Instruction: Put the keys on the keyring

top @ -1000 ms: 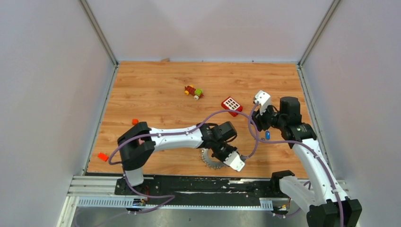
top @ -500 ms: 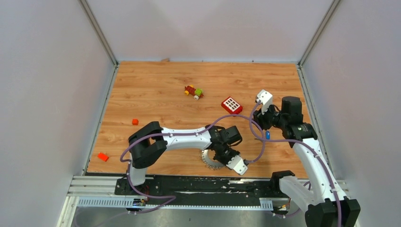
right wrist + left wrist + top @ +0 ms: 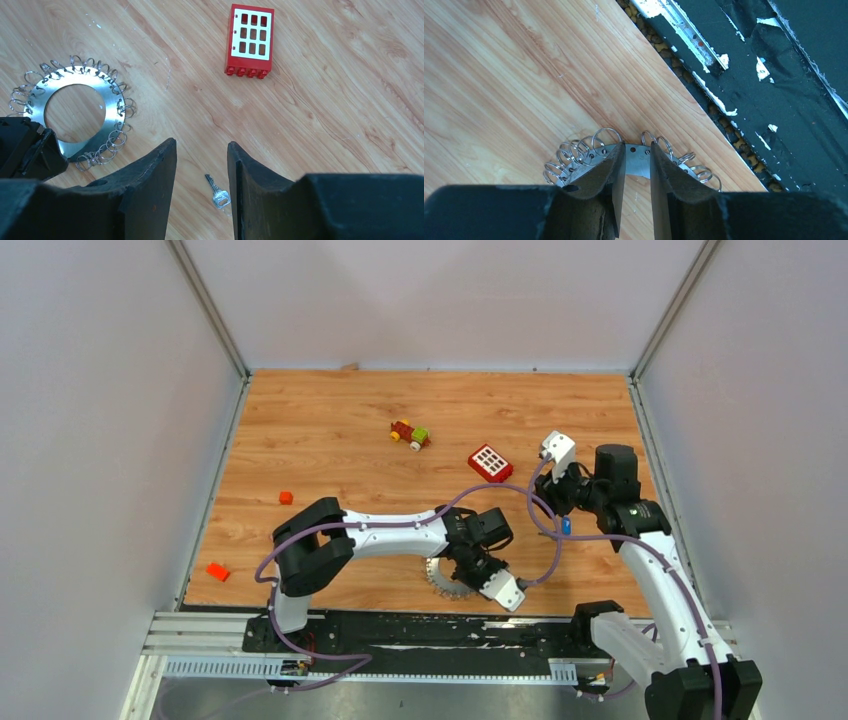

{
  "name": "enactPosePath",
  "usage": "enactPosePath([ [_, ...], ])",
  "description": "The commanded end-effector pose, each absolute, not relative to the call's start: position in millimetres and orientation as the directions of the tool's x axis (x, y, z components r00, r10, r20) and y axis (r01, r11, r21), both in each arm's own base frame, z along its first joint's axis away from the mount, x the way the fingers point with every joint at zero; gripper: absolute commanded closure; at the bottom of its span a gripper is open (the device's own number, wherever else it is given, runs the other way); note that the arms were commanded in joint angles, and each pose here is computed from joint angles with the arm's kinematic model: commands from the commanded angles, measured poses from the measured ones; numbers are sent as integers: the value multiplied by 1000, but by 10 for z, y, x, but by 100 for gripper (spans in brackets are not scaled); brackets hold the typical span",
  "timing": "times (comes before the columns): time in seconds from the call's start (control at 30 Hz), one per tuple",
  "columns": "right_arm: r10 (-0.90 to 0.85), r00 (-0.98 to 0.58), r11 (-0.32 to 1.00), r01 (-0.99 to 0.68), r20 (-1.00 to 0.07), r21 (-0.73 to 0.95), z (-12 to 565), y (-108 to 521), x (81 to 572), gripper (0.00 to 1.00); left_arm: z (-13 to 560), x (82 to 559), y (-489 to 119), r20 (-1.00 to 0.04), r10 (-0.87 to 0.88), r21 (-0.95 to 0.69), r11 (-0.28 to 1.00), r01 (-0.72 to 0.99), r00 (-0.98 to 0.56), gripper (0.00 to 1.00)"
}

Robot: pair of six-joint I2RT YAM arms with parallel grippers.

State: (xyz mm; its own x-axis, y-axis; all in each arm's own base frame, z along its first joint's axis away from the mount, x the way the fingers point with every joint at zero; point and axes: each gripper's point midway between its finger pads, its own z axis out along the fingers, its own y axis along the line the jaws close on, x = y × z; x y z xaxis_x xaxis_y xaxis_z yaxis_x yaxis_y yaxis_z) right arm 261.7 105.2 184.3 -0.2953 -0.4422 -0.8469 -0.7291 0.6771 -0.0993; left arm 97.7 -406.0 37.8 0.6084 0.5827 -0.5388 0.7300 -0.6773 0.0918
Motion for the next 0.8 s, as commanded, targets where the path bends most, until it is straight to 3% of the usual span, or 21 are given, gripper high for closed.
enactPosePath([
  [0.0, -439, -276, 662, -743, -855, -99, 1897, 1084, 2628, 58, 611, 904, -4115, -580, 553, 127, -665, 736, 599, 68],
  [0.77, -446, -286, 644, -760, -848, -83, 1853, 1104, 2593, 58, 500, 814, -3984, -556, 561, 104, -686, 720, 614, 66],
])
